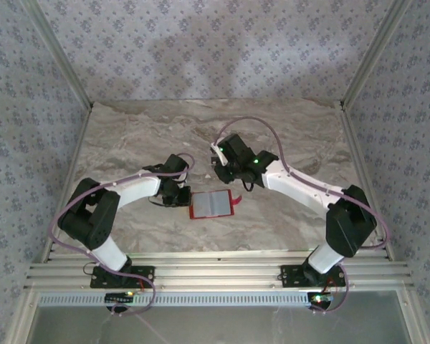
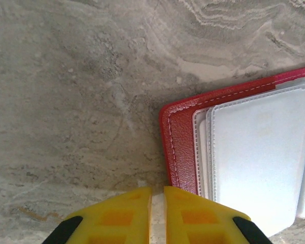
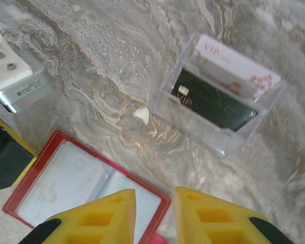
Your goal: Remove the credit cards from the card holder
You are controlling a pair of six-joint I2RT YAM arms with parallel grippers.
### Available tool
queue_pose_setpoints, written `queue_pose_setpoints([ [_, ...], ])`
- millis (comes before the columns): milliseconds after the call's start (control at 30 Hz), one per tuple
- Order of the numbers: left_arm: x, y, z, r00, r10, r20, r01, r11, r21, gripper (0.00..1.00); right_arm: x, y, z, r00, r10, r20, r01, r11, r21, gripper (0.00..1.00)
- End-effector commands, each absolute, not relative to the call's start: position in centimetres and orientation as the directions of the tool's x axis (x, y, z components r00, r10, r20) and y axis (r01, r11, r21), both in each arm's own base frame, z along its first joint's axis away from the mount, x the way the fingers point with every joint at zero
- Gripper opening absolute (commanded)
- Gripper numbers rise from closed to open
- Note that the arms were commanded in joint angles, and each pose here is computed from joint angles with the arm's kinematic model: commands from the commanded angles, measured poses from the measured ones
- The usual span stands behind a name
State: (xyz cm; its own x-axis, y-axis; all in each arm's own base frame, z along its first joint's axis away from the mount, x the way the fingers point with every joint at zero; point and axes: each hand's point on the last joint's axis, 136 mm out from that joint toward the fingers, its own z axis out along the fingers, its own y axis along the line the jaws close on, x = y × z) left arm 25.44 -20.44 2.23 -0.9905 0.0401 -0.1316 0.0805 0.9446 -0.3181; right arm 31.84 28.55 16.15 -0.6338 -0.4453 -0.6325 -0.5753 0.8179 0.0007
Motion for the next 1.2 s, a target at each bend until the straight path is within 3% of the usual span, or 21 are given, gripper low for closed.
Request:
queue_pose_setpoints([
  [0, 26.0, -21.0, 2.7, -0.988, 0.047, -0.147, 0.094, 0.937, -0.338, 0.15, 30.7, 29.0, 16.7, -0.727, -0.269, -0.631, -0.463, 0.871, 0.163, 0.26],
  [233, 26.1, -20.3, 3.2, -0.984, 0.035, -0.175, 0.091, 0.943, -0.321, 0.16, 27.6, 29.5, 12.8, -0.880, -0.135, -0.455, -0.303, 0.897, 0.321, 0.23],
  [500, 26.4, -18.2, 4.6, -0.976, -0.045, -0.211, 0.034, 0.933, -0.357, 0.16, 24.8, 33.3, 8.9, -0.947, -0.148, -0.285, -0.267, 0.858, 0.439, 0.25],
  [800, 25.9, -15.0, 5.4, -0.965, -0.128, -0.229, -0.027, 0.918, -0.396, 0.17, 24.4, 38.0, 7.3, -0.952, -0.200, -0.232, -0.290, 0.830, 0.476, 0.33],
  [1167, 25.5, -14.5, 6.2, -0.960, -0.134, -0.245, -0.020, 0.908, -0.418, 0.17, 24.4, 40.2, 4.6, -0.953, -0.242, -0.181, -0.299, 0.840, 0.453, 0.34],
])
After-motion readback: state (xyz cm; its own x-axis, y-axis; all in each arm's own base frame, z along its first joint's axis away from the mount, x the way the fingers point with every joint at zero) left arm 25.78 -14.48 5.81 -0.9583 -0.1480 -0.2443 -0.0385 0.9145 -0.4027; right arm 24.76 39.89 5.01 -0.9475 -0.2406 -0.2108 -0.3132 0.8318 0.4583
